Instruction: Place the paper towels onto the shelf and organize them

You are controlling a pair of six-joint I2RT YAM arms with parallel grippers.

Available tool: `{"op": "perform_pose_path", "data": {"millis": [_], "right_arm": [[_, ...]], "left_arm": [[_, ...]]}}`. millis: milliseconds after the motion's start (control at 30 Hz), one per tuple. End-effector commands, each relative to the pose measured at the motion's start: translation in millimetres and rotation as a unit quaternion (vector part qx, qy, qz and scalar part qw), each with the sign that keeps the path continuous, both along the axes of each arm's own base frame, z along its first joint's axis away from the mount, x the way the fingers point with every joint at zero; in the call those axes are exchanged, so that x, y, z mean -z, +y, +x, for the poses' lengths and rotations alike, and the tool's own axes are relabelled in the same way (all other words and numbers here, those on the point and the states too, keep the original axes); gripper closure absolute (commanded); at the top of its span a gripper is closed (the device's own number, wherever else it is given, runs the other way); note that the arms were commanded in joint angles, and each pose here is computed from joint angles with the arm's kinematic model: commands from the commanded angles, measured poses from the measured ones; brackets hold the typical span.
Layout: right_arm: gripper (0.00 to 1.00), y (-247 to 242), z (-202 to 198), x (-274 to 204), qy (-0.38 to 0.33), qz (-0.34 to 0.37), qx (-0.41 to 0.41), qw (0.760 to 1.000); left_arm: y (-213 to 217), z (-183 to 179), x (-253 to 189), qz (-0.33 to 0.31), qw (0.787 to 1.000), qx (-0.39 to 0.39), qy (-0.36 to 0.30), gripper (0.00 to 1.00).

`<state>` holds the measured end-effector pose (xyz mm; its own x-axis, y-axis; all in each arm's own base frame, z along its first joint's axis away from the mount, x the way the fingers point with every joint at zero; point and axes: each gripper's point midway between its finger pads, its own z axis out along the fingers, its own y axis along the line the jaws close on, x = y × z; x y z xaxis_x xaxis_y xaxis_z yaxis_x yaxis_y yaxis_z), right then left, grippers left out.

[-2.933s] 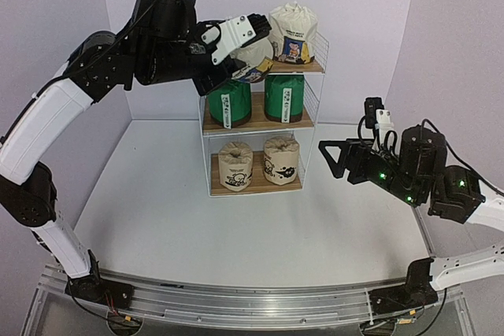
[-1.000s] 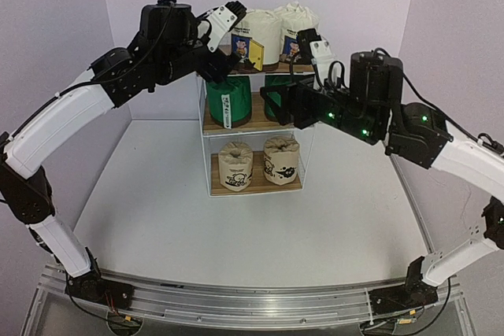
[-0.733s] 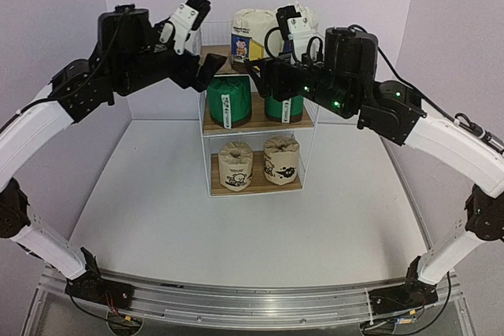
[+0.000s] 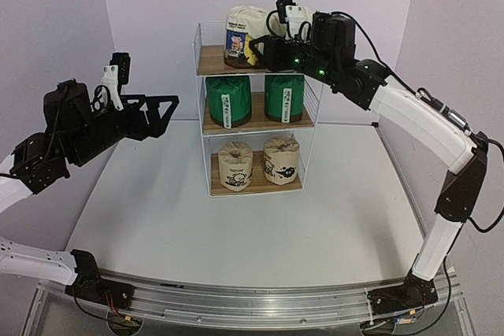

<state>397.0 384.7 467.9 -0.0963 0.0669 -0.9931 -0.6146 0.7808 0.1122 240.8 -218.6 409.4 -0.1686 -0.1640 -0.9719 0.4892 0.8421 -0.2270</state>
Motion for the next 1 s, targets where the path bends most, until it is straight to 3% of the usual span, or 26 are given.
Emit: {"op": "perform_pose_path", "data": {"millis": [0, 333, 567, 800, 967], "right_arm": [[0.46, 17.3, 3.2, -7.0, -0.003, 0.025, -0.063, 0.998], [0.45, 46.4, 9.3, 0.2, -0.024, 0.010, -0.157, 0.987], [0.41, 55.6, 10.9, -1.6, -0.038, 0.007, -0.173, 0.984], [0.37, 29.7, 1.8, -22.7, -0.036, 0.025, -0.134, 0.990], [0.32, 5.1, -25.7, -16.8, -0.004, 0.030, -0.136, 0.990]], "left_arm": [[2.3, 4.7, 1.6, -0.018, 1.000, -0.015, 0.009, 0.00], [-4.0, 8.6, 11.9, -0.002, 1.000, -0.014, 0.020, 0.00], [1.6, 6.5, 14.1, 0.002, 0.999, -0.019, 0.025, 0.00], [10.6, 2.7, 14.6, -0.008, 0.999, -0.028, 0.032, 0.00], [9.8, 2.6, 19.9, -0.012, 0.998, -0.028, 0.047, 0.00]]}}
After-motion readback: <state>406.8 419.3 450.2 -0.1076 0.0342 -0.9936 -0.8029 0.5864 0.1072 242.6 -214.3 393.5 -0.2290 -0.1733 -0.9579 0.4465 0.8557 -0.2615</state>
